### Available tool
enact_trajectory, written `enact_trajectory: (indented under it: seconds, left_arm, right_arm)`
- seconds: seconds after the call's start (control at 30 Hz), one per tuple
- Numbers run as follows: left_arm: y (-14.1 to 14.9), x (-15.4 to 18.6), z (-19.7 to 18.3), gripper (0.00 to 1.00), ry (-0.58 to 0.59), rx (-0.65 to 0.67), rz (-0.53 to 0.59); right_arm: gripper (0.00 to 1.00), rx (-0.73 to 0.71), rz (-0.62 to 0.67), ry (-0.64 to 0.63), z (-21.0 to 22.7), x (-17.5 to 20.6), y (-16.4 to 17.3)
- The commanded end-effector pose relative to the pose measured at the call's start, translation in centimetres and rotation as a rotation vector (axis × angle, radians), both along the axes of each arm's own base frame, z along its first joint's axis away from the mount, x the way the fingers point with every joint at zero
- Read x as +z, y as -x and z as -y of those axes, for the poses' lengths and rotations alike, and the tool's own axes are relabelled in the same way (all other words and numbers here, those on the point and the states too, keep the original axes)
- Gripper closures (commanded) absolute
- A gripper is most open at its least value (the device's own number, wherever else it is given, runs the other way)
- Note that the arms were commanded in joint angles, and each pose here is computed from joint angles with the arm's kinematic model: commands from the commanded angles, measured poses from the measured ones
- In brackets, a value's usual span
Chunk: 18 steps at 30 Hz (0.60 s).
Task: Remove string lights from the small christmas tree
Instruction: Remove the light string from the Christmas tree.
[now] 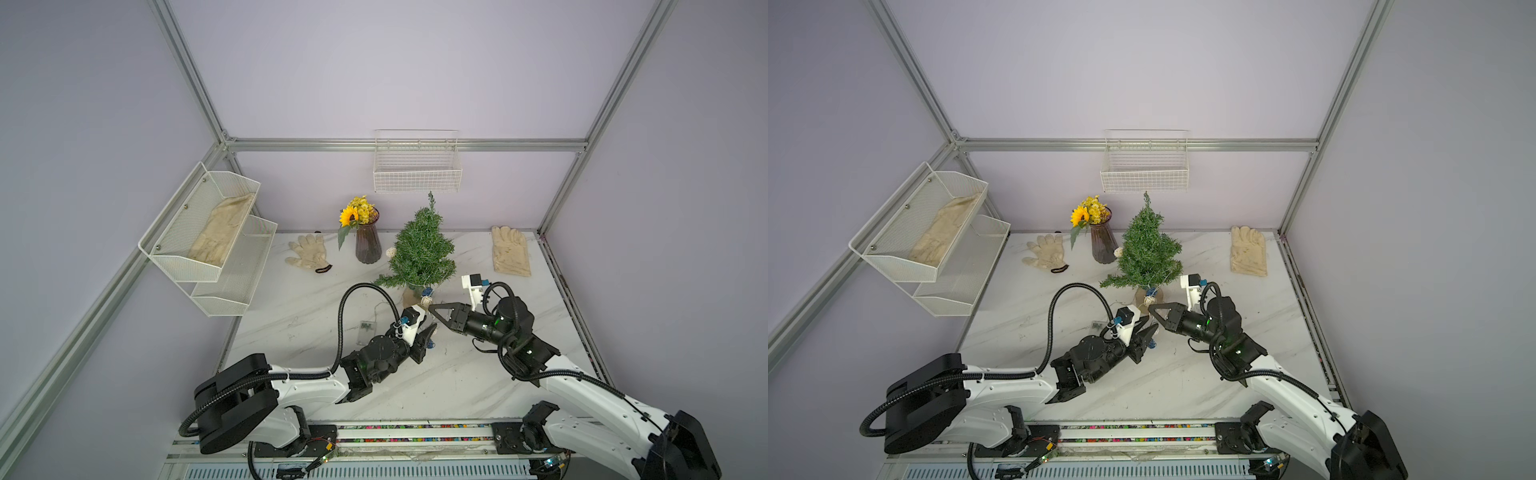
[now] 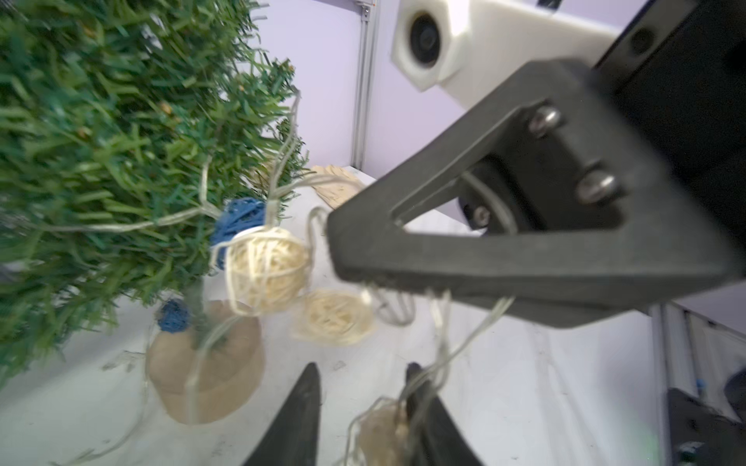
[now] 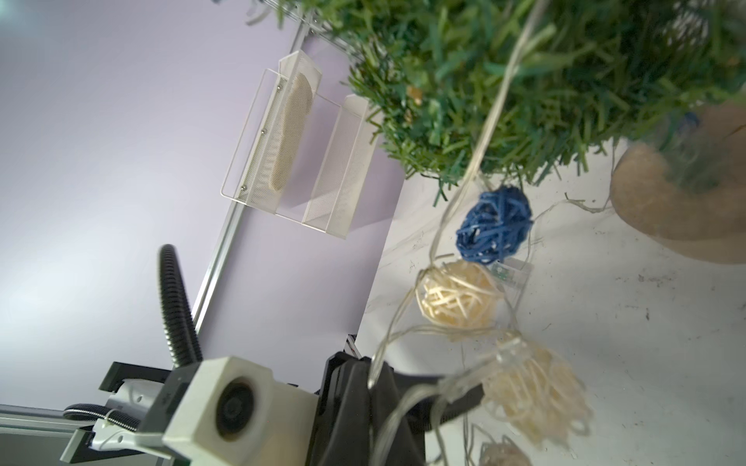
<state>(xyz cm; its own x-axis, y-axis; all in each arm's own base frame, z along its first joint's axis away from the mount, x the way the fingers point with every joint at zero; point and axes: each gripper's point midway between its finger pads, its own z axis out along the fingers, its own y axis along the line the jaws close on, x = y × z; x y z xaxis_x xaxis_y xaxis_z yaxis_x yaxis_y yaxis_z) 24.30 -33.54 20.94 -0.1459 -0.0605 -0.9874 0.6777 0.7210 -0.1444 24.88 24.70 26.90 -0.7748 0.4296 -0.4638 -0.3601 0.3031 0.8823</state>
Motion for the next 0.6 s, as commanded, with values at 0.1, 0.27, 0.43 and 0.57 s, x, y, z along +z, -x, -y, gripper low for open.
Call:
enact_trajectory:
  seconds: [0.1,0.27,0.43,0.57]
  left_arm:
    - [-1.4,-0.5,-3.8,0.43,0.065,0.206,-0.070]
    - [-2.9,-3.1,-7.6,0.35,0.055,0.439,-0.194]
    - [-3.9,-4.8,-9.5,0.35,0.071,0.539,-0.283]
    - [-4.9,-6.3,-10.2,0.34,0.115,0.555,-0.375]
  right_arm:
    - [1.00,-0.127,0.049,0.039,2.9,1.3,-0.8]
    - [1.00,-0.218,0.065,0.153,4.9,1.5,-1.9]
    - [1.00,-0.292,0.136,0.205,6.5,3.9,-2.8]
    - [1.00,-0.335,0.176,0.238,7.2,5.4,-3.4]
